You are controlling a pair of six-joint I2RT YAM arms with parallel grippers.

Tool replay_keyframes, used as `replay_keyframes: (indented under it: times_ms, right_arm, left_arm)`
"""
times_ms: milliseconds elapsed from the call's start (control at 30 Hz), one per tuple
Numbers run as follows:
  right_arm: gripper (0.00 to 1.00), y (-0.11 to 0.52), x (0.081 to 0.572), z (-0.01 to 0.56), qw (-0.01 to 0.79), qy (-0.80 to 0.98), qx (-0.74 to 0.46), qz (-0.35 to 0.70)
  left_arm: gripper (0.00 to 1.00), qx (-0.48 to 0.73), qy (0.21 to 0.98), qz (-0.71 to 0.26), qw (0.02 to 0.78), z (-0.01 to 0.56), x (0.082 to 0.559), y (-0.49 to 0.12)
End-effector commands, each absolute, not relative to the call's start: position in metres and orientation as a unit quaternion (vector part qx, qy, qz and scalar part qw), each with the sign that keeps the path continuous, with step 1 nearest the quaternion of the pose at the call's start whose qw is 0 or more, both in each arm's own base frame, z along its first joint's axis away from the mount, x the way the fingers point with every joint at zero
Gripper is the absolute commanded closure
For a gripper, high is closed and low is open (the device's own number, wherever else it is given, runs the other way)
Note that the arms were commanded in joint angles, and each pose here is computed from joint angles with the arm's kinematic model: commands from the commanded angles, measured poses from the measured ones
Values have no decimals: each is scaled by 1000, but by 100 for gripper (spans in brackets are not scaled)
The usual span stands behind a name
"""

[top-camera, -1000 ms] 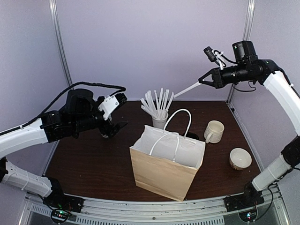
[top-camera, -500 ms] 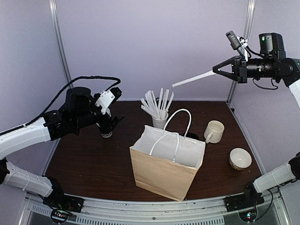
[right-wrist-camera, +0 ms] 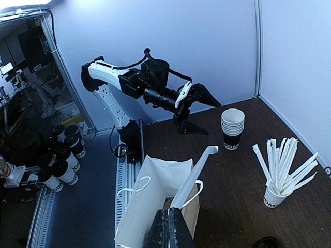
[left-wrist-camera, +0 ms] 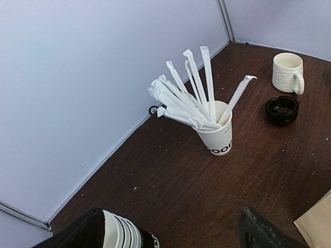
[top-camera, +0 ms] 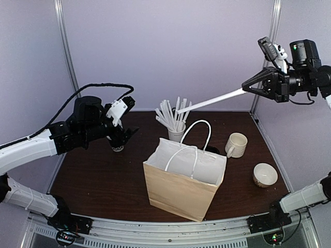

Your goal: Pack the takeout coffee

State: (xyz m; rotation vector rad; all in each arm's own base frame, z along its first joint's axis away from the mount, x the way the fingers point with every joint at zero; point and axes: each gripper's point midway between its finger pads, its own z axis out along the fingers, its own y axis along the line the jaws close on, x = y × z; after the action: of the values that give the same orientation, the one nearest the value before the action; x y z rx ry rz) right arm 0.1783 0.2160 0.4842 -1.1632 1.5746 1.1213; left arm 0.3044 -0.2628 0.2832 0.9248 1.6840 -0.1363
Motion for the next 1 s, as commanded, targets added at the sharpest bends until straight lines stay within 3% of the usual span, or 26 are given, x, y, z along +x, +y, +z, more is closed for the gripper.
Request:
replay_keyframes:
  times_ms: [0, 367, 967]
  right_arm:
    - [100, 216, 158, 466, 386, 628, -487, 469]
    - [100, 233, 124, 418, 294, 632, -562, 445]
    - [100, 242, 113, 457, 327, 579, -594, 452]
  left_arm:
    - [7, 376, 703, -57, 601, 305, 308, -259]
    - [7, 377, 704, -58, 599, 301, 310, -262]
    - [7, 379, 701, -58, 601, 303, 308, -261]
